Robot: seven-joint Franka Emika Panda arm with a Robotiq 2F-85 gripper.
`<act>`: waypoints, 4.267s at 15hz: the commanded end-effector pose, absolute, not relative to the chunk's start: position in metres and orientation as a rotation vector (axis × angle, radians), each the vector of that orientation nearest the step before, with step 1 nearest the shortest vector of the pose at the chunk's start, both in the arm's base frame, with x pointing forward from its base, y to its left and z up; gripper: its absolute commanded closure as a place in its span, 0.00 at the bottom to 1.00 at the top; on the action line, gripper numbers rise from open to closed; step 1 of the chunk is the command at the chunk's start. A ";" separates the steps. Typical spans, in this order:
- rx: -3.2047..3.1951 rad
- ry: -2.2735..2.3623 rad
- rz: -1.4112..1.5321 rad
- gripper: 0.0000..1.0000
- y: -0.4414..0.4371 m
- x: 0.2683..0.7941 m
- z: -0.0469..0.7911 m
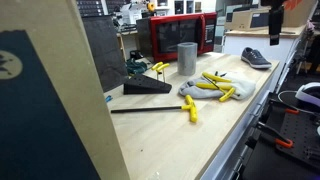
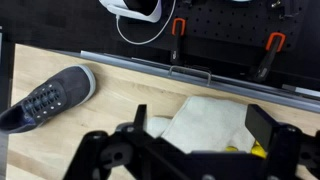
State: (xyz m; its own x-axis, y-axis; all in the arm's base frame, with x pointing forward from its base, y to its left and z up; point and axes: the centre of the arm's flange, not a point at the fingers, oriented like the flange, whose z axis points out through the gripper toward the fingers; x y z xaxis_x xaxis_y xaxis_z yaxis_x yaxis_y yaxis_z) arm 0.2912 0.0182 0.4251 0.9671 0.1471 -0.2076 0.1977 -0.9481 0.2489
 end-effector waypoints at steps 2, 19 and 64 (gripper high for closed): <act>2.847 0.254 -0.271 0.00 0.018 0.291 0.425; 2.886 0.325 -0.238 0.00 0.064 0.325 0.409; 2.823 -0.140 -0.105 0.00 0.179 0.365 0.255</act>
